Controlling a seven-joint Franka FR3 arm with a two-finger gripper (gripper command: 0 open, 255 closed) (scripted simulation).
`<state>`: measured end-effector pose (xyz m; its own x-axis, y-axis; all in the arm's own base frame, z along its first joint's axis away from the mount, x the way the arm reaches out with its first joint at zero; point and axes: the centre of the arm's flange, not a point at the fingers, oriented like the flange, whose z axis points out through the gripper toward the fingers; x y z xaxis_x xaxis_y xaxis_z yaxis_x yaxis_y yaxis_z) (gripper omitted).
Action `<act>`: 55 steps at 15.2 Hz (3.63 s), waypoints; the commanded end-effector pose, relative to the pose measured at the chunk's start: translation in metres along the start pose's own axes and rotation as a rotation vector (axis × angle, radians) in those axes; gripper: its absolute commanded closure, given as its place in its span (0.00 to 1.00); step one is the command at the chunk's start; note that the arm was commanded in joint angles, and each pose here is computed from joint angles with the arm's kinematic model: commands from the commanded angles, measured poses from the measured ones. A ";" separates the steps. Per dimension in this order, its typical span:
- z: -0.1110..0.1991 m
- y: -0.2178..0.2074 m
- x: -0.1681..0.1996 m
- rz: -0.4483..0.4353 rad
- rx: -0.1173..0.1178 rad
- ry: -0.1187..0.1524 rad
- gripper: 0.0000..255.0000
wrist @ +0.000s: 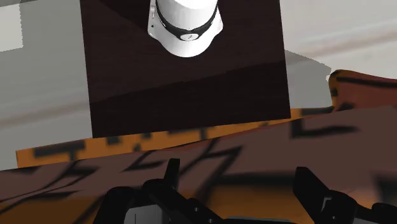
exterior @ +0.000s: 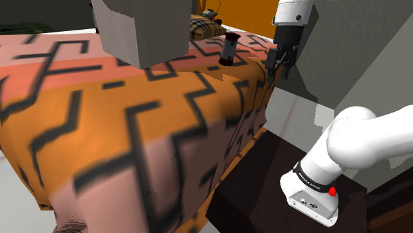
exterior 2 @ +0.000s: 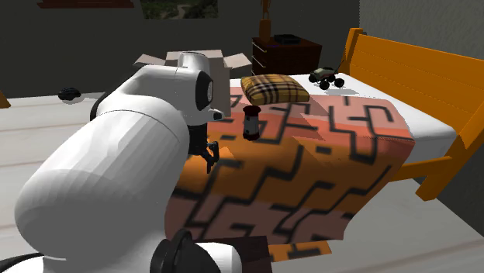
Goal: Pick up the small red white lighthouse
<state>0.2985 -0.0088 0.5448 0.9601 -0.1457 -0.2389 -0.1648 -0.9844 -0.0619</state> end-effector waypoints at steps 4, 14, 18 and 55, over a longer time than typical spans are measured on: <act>-0.006 0.023 0.023 -0.053 -0.023 0.038 0.00; -0.036 0.089 0.106 -0.231 -0.100 0.165 0.00; -0.052 0.110 0.140 -0.303 -0.131 0.216 0.00; -0.105 0.160 0.264 -0.543 -0.234 0.388 1.00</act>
<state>0.5491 -0.2153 0.5683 0.9114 0.3899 0.1317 0.3712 -0.9170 0.1461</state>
